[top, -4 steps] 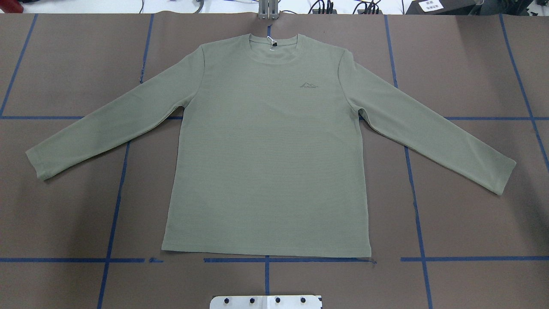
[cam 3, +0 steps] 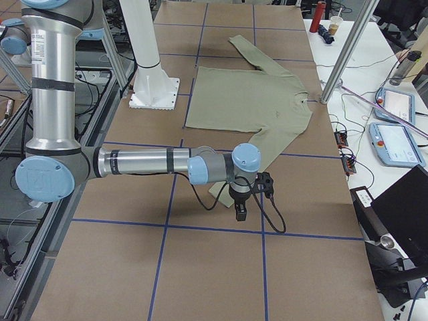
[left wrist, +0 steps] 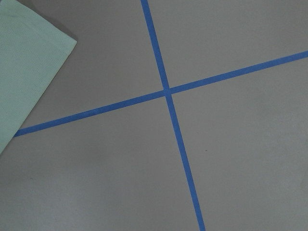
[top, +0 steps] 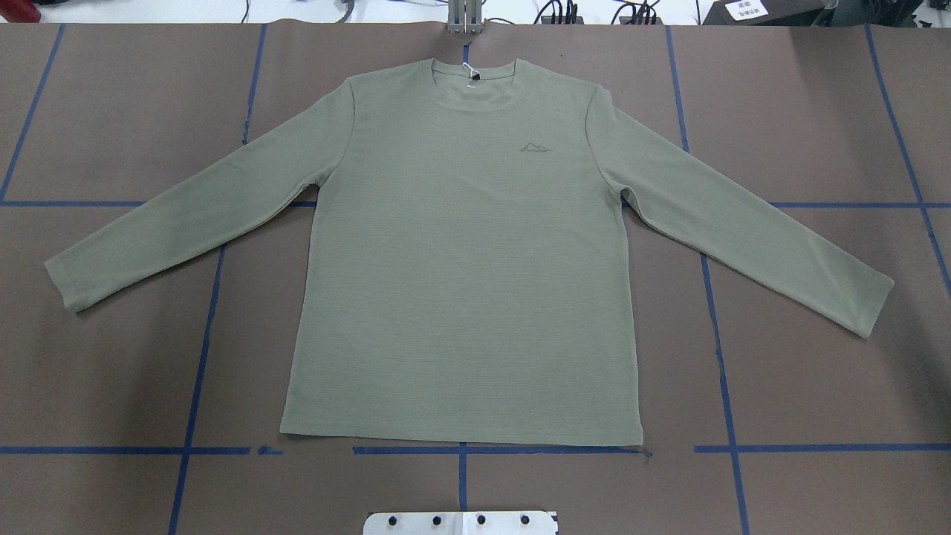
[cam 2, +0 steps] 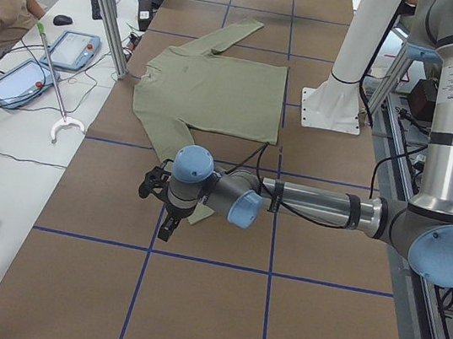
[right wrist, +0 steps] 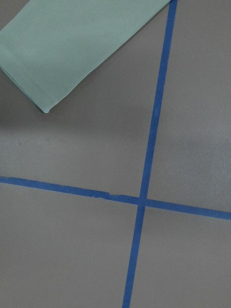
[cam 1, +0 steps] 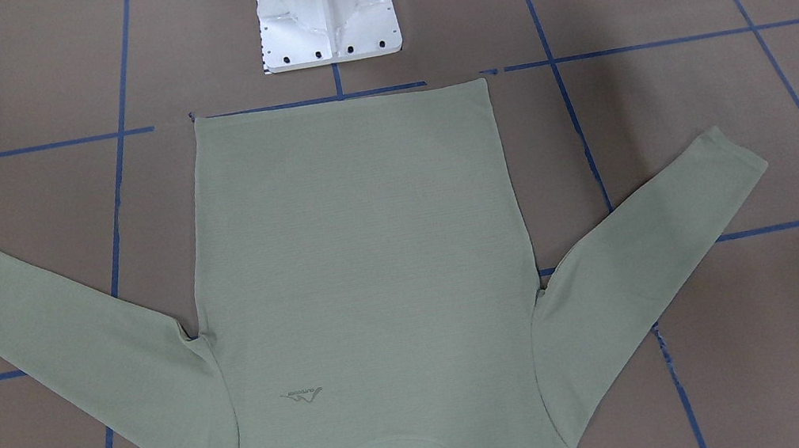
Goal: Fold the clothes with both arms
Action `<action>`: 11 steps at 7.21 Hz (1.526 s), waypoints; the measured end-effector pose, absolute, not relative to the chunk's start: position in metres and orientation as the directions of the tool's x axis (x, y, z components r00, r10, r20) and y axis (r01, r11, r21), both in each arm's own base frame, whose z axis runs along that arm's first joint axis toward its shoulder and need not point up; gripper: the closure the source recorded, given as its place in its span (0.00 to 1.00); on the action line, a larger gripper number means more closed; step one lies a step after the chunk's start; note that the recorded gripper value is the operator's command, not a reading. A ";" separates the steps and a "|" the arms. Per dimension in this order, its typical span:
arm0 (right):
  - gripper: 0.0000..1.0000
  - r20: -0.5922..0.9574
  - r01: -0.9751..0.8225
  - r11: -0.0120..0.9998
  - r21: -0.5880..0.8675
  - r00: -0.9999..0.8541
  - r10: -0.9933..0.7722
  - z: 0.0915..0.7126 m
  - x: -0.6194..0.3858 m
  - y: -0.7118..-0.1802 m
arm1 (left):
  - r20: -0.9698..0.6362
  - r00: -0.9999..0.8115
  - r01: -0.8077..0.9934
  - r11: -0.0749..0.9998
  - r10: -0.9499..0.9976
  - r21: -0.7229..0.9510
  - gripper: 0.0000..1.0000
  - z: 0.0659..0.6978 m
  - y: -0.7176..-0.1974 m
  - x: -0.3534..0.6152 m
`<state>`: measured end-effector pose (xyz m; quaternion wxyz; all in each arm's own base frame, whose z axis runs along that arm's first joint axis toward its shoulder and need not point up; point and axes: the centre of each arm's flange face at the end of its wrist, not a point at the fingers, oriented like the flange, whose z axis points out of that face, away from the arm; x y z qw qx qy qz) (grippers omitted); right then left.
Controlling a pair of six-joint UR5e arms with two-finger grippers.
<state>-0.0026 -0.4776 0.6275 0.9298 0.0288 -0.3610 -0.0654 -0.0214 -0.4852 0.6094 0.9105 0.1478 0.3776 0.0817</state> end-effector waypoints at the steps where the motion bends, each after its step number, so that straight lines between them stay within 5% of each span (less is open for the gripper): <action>1: 0.00 0.668 0.093 0.990 0.101 0.731 -0.137 0.624 -0.003 -0.477 | -0.663 0.701 -0.035 0.941 0.263 0.337 0.00 0.607 -0.486 -0.021; 6: 0.00 0.711 0.062 0.987 0.146 0.687 -0.149 0.616 -0.012 -0.477 | -0.663 0.696 -0.016 0.929 0.276 0.370 0.00 0.597 -0.487 -0.021; 11: 0.03 0.764 0.061 0.998 0.019 0.643 -0.054 0.641 -0.051 -0.482 | -0.677 0.665 -0.015 0.912 0.315 0.409 0.01 0.592 -0.487 -0.017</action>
